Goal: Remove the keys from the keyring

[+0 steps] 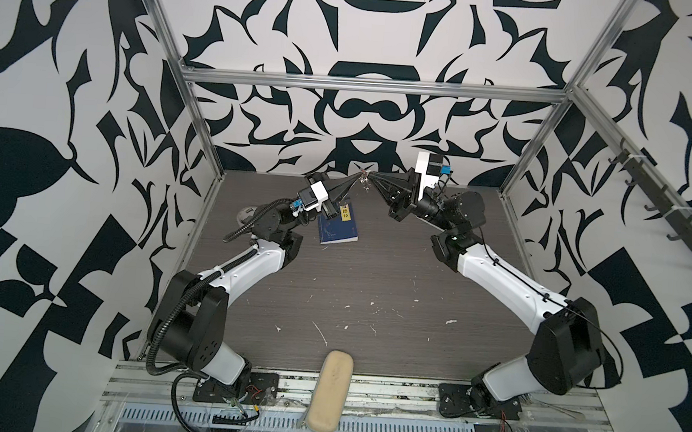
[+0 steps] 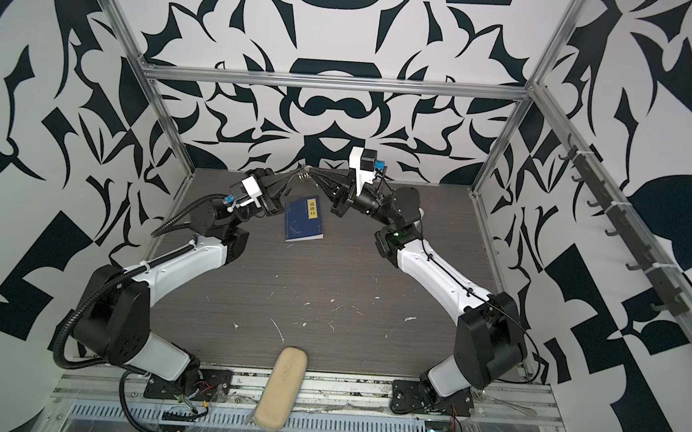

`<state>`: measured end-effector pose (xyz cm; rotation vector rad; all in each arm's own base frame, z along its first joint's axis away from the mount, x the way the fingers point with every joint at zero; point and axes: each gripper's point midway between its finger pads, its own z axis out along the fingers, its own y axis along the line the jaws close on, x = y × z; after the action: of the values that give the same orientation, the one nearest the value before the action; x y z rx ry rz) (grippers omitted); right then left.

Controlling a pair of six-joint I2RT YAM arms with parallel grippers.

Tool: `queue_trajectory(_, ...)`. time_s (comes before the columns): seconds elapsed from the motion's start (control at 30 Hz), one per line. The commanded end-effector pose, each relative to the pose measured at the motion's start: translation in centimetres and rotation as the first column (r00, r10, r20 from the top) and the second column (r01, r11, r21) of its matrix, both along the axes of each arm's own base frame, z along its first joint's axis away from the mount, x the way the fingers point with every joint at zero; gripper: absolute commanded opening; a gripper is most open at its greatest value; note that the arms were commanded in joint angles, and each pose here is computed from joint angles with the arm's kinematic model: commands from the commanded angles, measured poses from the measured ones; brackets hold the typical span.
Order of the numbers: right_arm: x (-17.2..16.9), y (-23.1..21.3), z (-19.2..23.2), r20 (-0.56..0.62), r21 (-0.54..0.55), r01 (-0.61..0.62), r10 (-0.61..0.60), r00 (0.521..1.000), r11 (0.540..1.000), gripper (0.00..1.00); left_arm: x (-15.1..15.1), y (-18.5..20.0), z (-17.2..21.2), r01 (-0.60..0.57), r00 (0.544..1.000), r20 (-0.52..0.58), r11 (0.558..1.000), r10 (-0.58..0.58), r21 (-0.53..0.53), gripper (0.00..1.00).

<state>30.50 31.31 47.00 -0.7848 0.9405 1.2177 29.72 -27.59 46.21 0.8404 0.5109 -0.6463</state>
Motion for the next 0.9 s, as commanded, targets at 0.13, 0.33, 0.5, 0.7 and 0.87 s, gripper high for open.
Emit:
queue_trajectory(0.13,-4.0,-3.4,9.5,0.132,0.337,-0.024,-0.022,0.991,0.941,0.00,-0.7,-5.2,-4.6,0.122,0.991,-0.074,0.982,-0.112,0.146,0.00)
queue_trajectory(0.33,-3.6,-2.7,9.5,0.075,0.367,-0.034,0.007,0.997,0.929,0.00,-1.2,-7.4,-4.9,0.124,0.991,-0.074,0.975,-0.112,0.187,0.00)
queue_trajectory(0.5,-3.4,-1.6,9.0,0.007,0.367,-0.034,0.034,0.999,0.930,0.00,-0.6,-8.1,-5.1,0.108,0.991,-0.101,0.972,-0.089,0.206,0.00)
queue_trajectory(0.7,-3.4,-2.4,9.4,-0.095,0.419,-0.013,0.059,0.994,0.908,0.00,0.0,-9.3,-8.2,0.035,0.994,-0.113,0.921,0.010,0.389,0.00)
queue_trajectory(0.87,-4.4,-3.3,8.7,-0.110,0.363,0.046,-0.006,0.994,0.931,0.00,-0.3,-8.4,-9.1,-0.028,0.993,-0.084,0.875,0.078,0.483,0.00)
